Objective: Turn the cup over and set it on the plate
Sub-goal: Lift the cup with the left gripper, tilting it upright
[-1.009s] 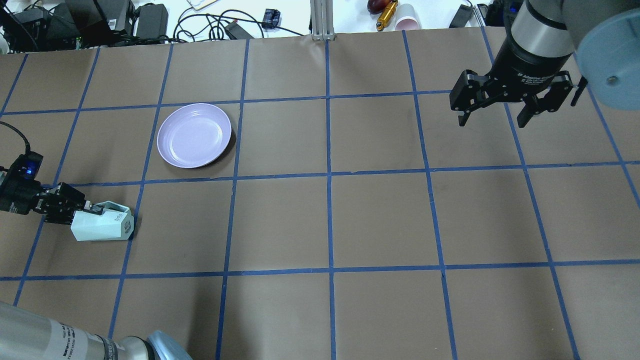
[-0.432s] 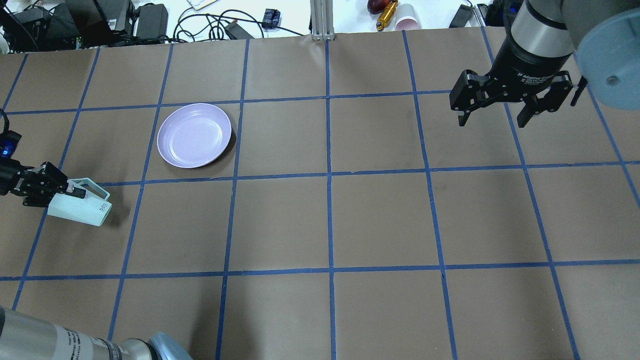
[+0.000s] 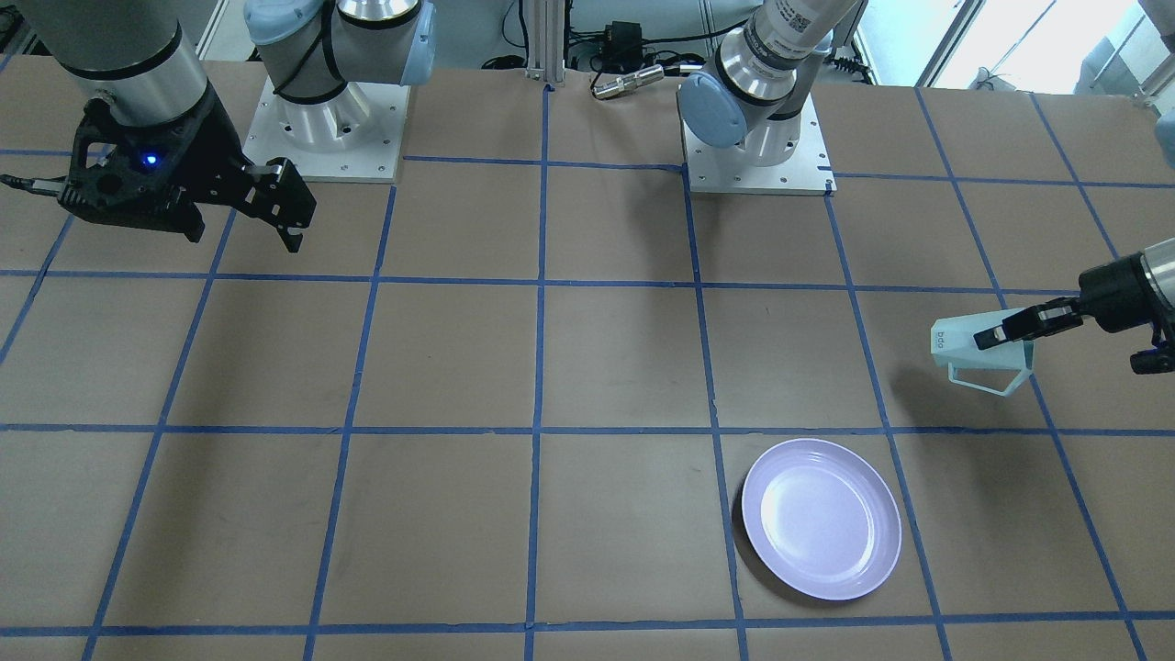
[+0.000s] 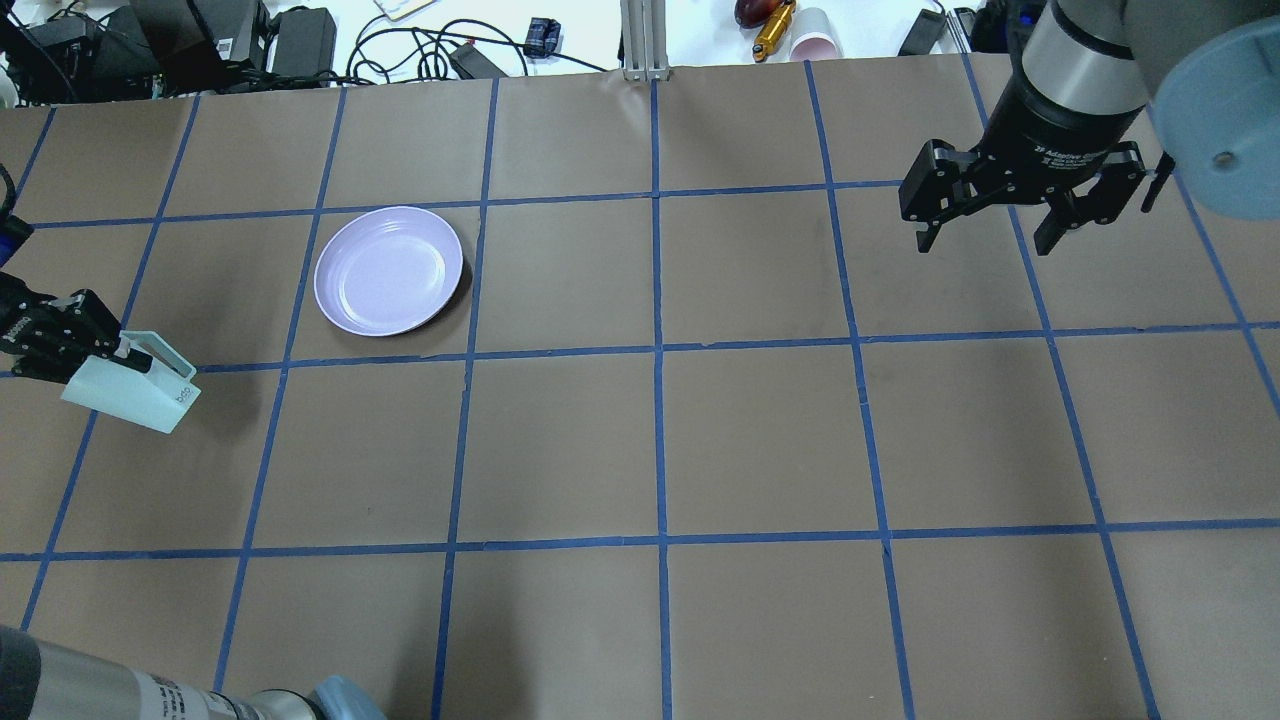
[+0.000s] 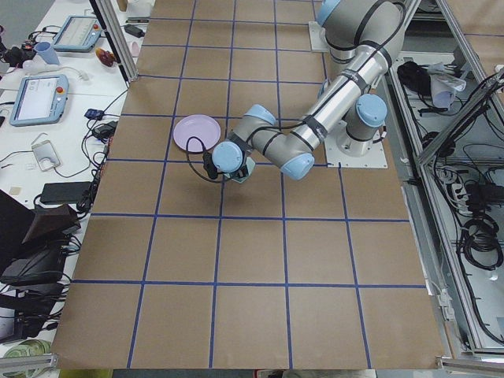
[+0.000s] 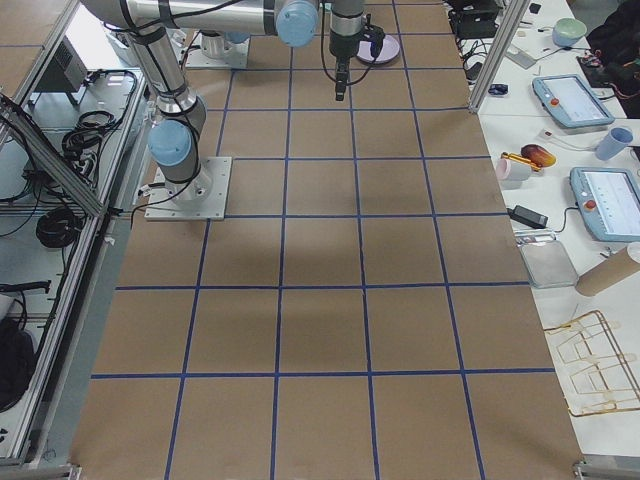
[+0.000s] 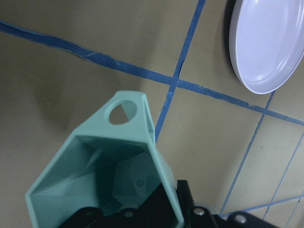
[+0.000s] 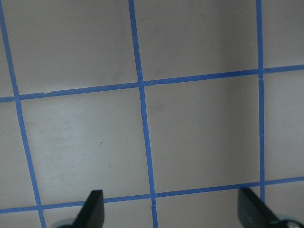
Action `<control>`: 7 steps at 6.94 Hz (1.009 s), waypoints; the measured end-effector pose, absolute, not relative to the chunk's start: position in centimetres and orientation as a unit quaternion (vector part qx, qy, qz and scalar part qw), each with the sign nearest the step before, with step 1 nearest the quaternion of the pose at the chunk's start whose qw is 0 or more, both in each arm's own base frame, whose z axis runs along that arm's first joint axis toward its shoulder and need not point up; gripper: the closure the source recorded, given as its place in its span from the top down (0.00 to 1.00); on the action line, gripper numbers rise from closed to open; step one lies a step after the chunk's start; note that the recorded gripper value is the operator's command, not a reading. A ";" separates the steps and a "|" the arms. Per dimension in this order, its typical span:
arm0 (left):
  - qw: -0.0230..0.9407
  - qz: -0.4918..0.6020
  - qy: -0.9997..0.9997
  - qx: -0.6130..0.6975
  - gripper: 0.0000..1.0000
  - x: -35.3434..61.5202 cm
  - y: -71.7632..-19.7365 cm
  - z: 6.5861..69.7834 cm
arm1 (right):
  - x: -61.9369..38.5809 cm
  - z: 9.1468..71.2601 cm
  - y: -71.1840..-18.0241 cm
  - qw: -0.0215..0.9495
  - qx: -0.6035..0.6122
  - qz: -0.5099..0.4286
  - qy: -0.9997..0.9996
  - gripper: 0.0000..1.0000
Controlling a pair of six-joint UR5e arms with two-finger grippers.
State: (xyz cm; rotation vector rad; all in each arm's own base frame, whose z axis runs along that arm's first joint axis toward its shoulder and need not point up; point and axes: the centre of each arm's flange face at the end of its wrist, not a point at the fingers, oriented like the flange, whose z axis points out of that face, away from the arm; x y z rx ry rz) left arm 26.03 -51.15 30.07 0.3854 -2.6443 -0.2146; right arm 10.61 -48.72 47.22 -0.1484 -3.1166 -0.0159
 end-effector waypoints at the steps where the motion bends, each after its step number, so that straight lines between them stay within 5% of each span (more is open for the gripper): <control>1: 0.185 -0.076 -0.971 0.129 0.00 24.4 -52.7 33.0 | 10.6 47.2 -48.7 0.011 -0.048 -0.005 -0.999 1.00; 7: -0.022 0.049 -0.998 0.029 0.00 1.6 -63.2 38.6 | 10.6 47.2 -48.7 0.010 -0.048 -0.005 -0.999 1.00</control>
